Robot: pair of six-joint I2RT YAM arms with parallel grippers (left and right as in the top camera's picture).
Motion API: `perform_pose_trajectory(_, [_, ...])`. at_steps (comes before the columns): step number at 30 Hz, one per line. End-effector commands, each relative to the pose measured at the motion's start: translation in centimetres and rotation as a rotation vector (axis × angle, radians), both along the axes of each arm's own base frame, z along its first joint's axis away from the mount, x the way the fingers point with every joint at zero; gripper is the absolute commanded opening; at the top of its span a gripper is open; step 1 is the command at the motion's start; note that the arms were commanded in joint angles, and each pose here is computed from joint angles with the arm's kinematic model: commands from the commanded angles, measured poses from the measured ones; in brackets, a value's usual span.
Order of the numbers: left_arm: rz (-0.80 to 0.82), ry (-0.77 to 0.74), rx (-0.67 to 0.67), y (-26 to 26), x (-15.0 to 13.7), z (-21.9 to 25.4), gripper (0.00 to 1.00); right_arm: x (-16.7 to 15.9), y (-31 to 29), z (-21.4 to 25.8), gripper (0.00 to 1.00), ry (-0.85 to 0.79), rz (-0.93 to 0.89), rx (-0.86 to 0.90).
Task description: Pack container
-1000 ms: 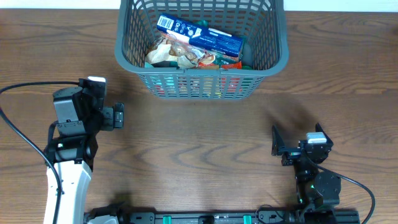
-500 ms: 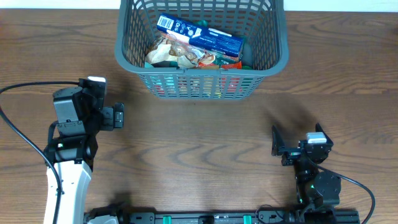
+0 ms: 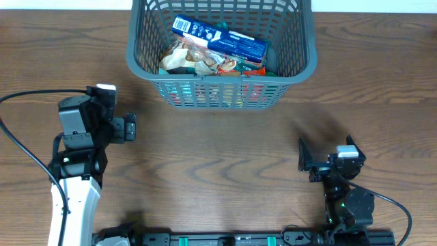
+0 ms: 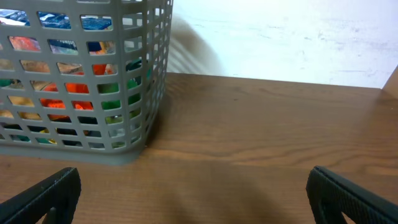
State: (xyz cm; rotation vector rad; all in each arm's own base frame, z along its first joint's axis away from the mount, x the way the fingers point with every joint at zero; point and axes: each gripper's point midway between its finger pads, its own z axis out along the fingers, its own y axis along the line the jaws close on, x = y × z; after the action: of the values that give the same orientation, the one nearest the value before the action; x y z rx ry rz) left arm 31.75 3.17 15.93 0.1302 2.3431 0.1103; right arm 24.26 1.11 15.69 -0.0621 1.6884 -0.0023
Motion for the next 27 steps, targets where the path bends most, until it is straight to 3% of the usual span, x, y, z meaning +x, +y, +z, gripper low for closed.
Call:
perform_pose_trajectory(1, [-0.010, -0.004, -0.013, -0.7, -1.4, 0.8, 0.99, 0.0, 0.1, -0.1, 0.99, -0.003, 0.005, -0.012])
perform_pose_trajectory(6, [-0.038, 0.042, -0.016, -1.8, -5.0, 1.1, 0.99, 0.0, 0.1, -0.1, 0.99, -0.003, 0.005, -0.012])
perform_pose_trajectory(10, [-0.074, -0.017, -0.035, -3.1, -6.4, 2.3, 0.99, 0.0, 0.1, -0.1, 0.99, -0.003, 0.005, -0.012])
perform_pose_trajectory(17, [-0.134, -0.267, -0.018, -4.5, -6.4, 4.4, 0.99, 0.0, 0.1, -0.1, 0.99, -0.003, 0.005, -0.012])
perform_pose_trajectory(27, [-0.211, -0.645, -0.018, -6.5, -5.9, 3.3, 0.99, 0.0, 0.1, -0.1, 0.99, -0.003, 0.005, -0.012])
